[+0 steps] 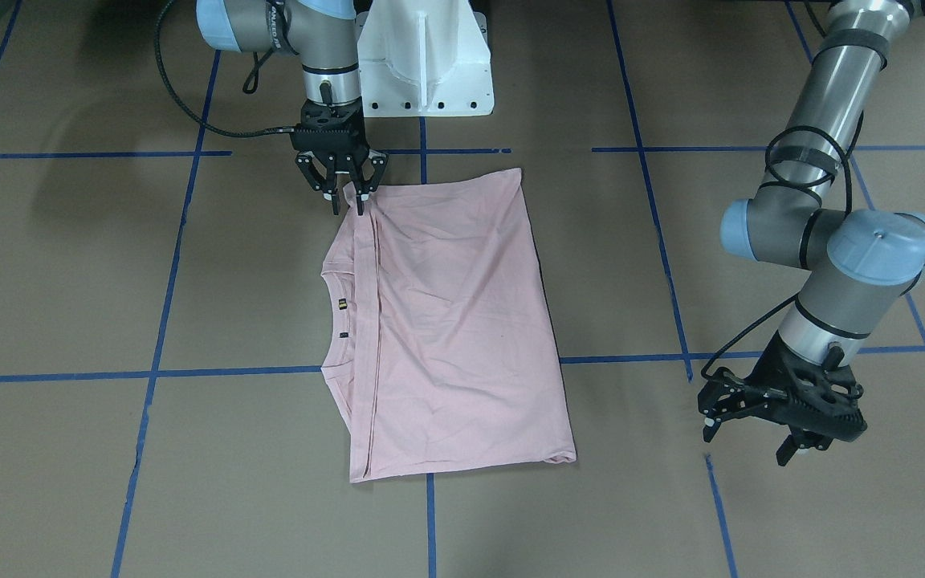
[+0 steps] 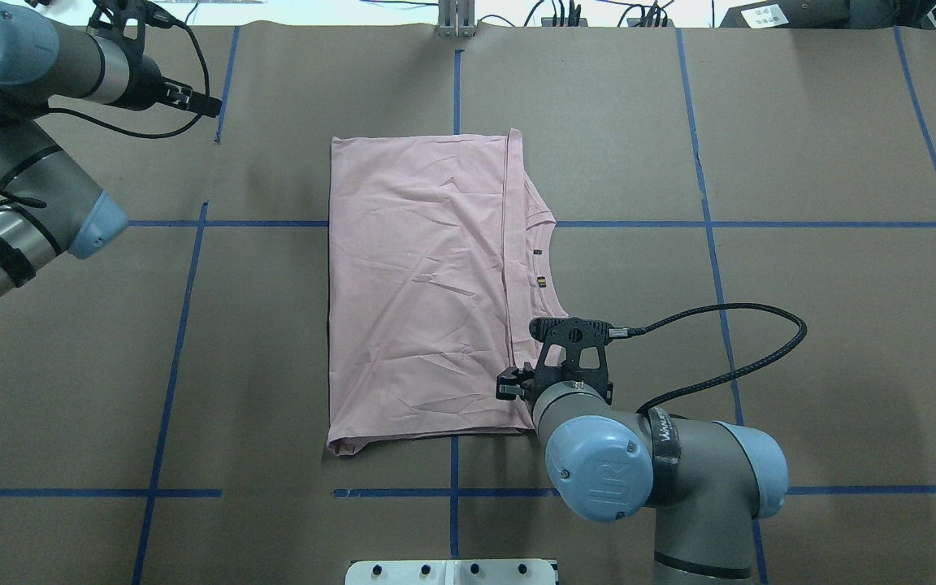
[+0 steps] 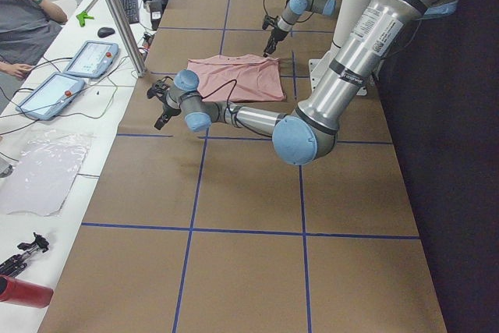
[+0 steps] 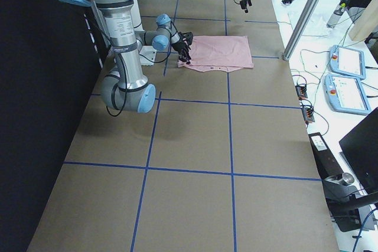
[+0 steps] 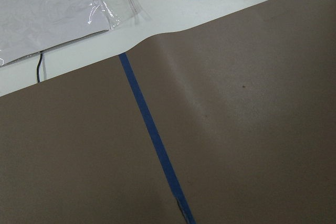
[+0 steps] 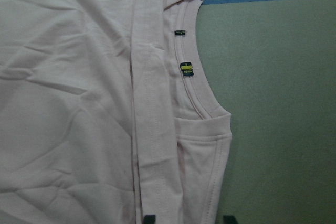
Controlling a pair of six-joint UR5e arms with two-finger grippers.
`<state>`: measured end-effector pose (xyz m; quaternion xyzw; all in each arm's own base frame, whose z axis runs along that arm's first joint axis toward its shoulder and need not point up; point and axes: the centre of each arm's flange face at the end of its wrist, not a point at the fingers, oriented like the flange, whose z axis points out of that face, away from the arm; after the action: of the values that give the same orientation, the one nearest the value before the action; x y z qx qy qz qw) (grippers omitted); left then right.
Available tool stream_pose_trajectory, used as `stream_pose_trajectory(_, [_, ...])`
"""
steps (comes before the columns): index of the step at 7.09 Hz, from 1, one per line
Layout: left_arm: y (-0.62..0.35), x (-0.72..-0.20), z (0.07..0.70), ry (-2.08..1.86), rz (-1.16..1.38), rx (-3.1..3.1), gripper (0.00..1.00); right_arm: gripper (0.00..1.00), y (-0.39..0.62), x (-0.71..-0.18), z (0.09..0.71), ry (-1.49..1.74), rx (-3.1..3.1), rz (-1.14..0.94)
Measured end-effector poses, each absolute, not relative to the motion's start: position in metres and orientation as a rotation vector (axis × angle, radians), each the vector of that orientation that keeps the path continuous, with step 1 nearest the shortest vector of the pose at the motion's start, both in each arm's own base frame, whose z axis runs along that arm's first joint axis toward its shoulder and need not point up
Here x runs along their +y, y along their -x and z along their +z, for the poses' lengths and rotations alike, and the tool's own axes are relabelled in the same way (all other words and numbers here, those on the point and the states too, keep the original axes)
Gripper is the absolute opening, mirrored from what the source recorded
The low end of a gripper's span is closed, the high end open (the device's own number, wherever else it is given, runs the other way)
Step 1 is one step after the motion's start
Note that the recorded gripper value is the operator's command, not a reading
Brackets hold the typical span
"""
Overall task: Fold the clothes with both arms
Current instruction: 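Pull the shirt collar edge toward the robot with the right gripper, then lower the left gripper to the shirt edge nearest the robot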
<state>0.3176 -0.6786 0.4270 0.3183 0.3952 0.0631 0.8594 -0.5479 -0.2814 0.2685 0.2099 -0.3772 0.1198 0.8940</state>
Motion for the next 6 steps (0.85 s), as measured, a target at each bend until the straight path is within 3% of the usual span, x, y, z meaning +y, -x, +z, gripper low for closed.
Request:
stream_pose_trajectory(2, [-0.319,-0.623,0.385,-0.588,0.072,0.904,1.0,1.0,0.513,-0.285,0.259,-0.433,-0.819,0.191])
stream_pose_trajectory(5, [-0.36,-0.45,0.274,-0.367,-0.043,1.039,1.0,1.0,0.477,-0.312,0.252,-0.417,-0.861,0.139])
stream_pose_trajectory(6, [-0.386,-0.394,0.25,-0.294,-0.09,1.061,0.94,1.0,0.472,-0.318,0.252,-0.418,-0.889,0.13])
